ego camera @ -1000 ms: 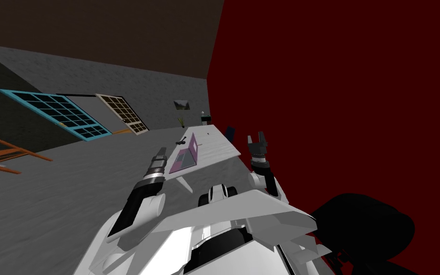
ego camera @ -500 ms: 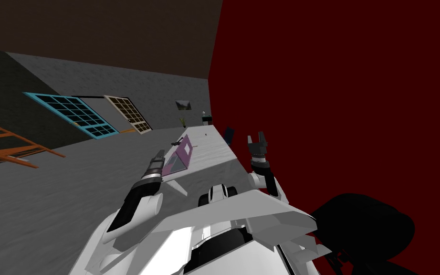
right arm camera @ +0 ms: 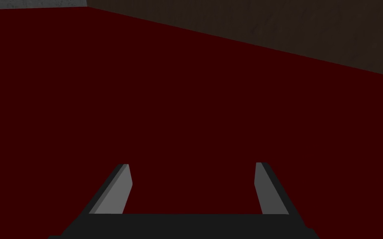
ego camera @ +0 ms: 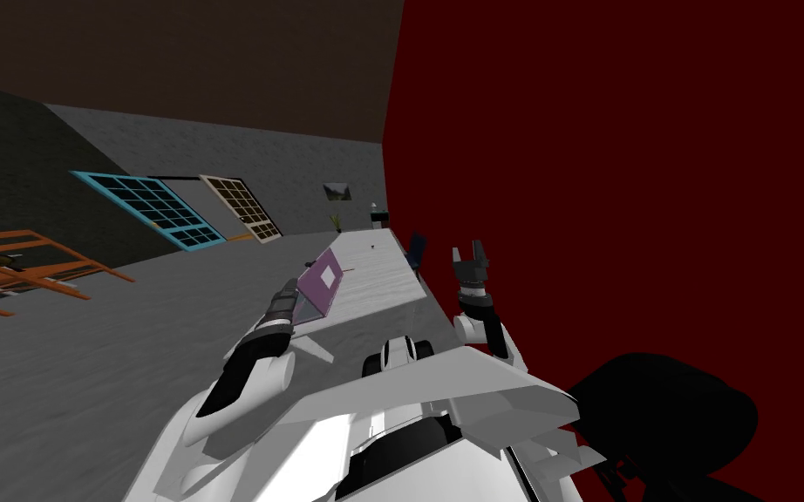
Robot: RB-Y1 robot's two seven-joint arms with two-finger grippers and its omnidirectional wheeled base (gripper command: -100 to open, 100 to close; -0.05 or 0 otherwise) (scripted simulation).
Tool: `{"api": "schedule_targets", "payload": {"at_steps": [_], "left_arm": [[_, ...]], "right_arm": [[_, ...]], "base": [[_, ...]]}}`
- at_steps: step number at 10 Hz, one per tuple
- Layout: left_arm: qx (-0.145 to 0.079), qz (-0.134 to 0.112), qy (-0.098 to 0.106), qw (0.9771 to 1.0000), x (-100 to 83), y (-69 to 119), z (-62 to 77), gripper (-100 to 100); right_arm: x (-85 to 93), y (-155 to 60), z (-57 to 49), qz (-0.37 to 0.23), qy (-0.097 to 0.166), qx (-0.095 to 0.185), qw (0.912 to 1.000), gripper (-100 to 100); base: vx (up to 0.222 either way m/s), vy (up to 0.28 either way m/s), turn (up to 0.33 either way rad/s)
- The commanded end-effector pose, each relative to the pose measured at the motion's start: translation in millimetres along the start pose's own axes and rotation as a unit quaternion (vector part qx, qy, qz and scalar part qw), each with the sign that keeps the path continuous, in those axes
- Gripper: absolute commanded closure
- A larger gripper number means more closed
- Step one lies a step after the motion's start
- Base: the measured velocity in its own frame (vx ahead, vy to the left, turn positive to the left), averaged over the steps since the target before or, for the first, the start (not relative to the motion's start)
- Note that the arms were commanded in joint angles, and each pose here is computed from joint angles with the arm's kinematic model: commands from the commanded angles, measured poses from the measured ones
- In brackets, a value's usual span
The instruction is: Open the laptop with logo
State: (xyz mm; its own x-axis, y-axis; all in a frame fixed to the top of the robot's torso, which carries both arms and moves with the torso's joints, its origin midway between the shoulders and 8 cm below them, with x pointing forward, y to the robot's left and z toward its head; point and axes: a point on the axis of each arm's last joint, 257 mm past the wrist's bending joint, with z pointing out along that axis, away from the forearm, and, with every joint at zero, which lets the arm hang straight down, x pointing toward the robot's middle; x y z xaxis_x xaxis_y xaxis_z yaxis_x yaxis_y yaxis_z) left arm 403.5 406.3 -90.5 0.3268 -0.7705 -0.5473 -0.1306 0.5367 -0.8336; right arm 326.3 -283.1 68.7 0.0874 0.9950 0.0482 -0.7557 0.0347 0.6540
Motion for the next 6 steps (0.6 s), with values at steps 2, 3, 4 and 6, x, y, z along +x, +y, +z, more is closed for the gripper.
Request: {"api": "schedule_targets", "payload": {"at_steps": [2, 3, 4, 6], "left_arm": [[-0.016, 0.002, -0.005, 0.9999, -5.8, 2.7, -4.0, -100], [-0.015, 0.0, -0.004, 0.9999, -3.9, 4.1, -2.6, -100], [-0.015, 0.001, -0.004, 0.9999, -4.2, 3.9, -2.8, 100], [-0.03, -0.056, 0.003, 0.998, 1.7, 3.7, -7.5, 100]], "right_arm": [[0.0, 0.0, 0.0, 0.0, 0.0, 0.0, 1.0, 0], [0.0, 0.0, 0.0, 0.0, 0.0, 0.0, 1.0, 0], [0.0, 0.0, 0.0, 0.0, 0.0, 0.0, 1.0, 0], [0.0, 0.0, 0.0, 0.0, 0.0, 0.0, 1.0, 0]], "base": [[0.058, -0.037, -0.011], [0.056, 0.009, -0.009], [0.008, 0.001, 0.004], [0.003, 0.104, 0.016]]}}
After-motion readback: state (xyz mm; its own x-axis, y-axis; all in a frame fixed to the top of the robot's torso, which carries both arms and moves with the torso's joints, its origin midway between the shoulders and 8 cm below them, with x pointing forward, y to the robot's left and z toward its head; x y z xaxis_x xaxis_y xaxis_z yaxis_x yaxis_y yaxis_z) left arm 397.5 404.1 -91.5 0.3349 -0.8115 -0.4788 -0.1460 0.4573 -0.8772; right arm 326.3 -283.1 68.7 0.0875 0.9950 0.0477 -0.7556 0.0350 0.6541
